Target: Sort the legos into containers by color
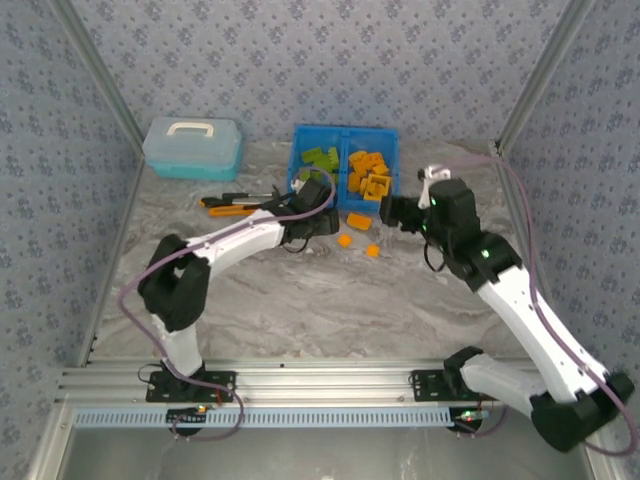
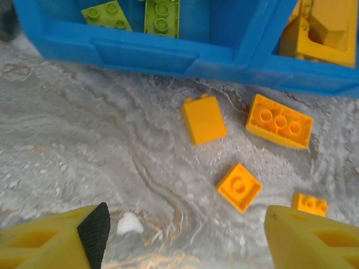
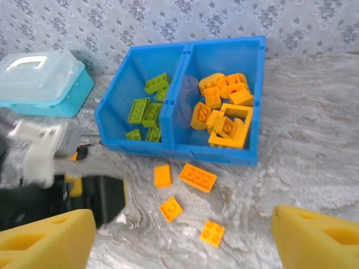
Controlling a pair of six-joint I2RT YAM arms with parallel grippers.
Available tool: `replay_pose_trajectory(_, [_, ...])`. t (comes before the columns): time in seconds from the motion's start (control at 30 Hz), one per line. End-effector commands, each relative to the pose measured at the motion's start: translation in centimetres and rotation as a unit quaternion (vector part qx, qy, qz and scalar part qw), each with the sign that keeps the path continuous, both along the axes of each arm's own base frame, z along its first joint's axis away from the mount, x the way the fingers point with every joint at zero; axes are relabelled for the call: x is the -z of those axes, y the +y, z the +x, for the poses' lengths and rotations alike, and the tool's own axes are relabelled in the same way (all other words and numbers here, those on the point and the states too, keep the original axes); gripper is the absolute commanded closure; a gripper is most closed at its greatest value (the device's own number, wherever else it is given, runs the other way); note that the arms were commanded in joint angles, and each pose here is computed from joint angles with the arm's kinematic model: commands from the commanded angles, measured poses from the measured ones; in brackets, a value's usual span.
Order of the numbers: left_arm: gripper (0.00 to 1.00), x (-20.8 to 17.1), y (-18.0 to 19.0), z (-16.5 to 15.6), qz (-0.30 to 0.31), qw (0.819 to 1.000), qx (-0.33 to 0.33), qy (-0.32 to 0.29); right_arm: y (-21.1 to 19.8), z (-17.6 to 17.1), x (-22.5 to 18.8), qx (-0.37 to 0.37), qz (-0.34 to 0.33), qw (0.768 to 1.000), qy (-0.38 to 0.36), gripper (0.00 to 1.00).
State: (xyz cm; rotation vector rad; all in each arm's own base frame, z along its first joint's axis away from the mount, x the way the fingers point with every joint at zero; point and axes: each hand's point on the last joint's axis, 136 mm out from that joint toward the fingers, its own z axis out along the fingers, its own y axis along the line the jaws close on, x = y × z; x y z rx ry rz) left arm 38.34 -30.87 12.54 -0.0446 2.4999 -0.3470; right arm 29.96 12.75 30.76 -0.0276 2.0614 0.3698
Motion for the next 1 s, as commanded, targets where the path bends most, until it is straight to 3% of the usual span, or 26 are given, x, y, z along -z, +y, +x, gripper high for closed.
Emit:
replay_pose_trajectory(0.0, [0.31, 1.1, -0.3, 1.7, 0.011, 0.999, -0.029, 0.019, -2.2, -2.6, 1.6, 0.028, -0.007, 0.999, 0.017, 0.08])
replay_pose_trajectory(0.1, [0.34, 2.5, -0.9, 3.2, 0.015, 0.999, -0.042, 0.028, -4.0, -4.1, 3.3, 0.053, -0.015, 0.998, 0.023, 0.0])
replay_pose_trajectory(0.43, [0.4, 5.4, -2.0, 6.1, 0.05, 0.997, -0.042, 0.032, -5.0, -4.7, 4.5, 0.065, -0.022, 0.997, 0.041, 0.0])
replay_pose_trajectory(0.73, [0.42, 7.8, -3.2, 6.3, 0.058, 0.996, -0.029, 0.055, -5.3, -4.7, 4.2, 0.072, -0.022, 0.996, 0.042, 0.0])
replay_pose_trajectory(0.97, [0.52, 9.7, -2.8, 5.1, 0.07, 0.994, -0.019, 0.081, -5.4, -4.6, 4.4, 0.078, -0.016, 0.996, 0.045, 0.0])
